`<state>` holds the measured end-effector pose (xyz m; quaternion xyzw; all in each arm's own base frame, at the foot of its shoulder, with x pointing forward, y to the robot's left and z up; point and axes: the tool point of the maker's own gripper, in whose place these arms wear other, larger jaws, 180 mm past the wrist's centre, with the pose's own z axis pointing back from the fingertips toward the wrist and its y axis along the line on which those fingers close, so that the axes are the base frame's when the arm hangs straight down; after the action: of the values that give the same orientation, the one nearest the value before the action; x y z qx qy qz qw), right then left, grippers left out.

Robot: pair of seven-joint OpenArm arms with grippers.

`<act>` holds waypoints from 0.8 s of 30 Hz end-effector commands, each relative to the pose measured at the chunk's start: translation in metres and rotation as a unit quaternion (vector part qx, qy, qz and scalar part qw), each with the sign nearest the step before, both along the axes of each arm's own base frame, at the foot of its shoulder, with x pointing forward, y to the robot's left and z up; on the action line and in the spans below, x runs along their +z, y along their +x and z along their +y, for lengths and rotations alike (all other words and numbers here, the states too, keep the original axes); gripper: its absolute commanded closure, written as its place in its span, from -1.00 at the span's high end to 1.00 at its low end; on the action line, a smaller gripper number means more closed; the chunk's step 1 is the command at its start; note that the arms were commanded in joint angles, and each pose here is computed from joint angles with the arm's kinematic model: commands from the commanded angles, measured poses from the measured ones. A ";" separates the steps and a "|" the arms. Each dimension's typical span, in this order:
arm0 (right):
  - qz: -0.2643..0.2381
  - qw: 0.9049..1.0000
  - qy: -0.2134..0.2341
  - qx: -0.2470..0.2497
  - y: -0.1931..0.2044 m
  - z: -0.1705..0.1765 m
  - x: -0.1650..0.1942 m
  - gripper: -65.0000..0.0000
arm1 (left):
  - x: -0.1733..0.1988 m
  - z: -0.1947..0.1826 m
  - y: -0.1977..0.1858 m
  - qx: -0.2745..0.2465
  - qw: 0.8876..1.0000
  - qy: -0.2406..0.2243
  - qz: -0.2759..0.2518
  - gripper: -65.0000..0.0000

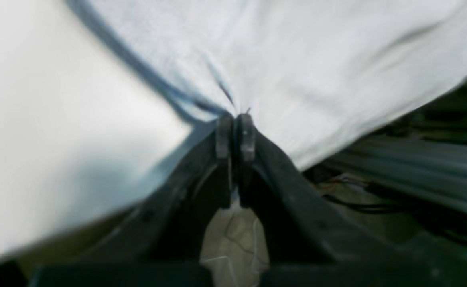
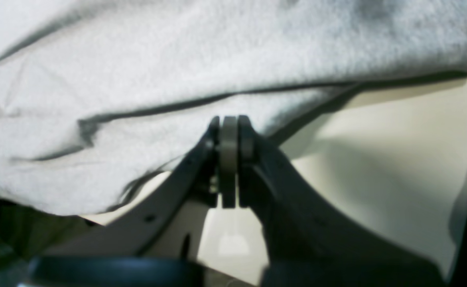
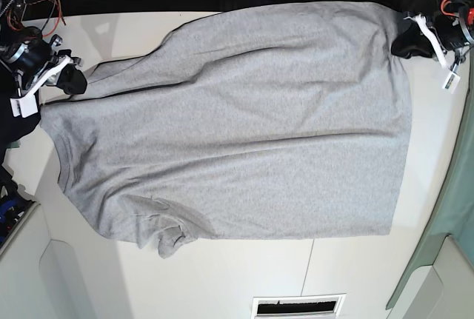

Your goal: Layout the t-shirt on the table in an organized manner, then fold the t-shirt properly

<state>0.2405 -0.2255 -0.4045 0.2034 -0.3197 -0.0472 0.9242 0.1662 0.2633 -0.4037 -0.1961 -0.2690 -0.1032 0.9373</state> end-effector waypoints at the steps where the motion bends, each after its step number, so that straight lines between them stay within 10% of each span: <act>1: -0.028 1.000 0.002 -0.004 0.010 -0.006 0.015 -1.00 | 0.017 0.000 0.009 -0.011 1.000 -0.004 -0.023 -1.00; 12: -0.083 0.996 -0.011 -0.040 0.020 -0.035 0.048 -1.00 | 0.071 0.035 0.042 0.029 0.994 0.013 -0.106 -1.00; 20: -0.028 0.999 -0.016 -0.011 0.001 -0.017 0.018 -1.00 | 0.071 0.036 0.043 0.028 0.994 0.015 -0.106 -1.00; 24: -0.004 1.000 -0.017 -0.012 -0.024 -0.016 0.003 -0.17 | 0.071 0.036 0.042 0.028 0.994 0.015 -0.106 -1.00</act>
<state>0.2098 -0.2366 -0.4117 0.1855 -0.3084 -0.0595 0.9311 0.2004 0.2982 -0.3462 -0.1623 -0.3512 -0.0881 0.9179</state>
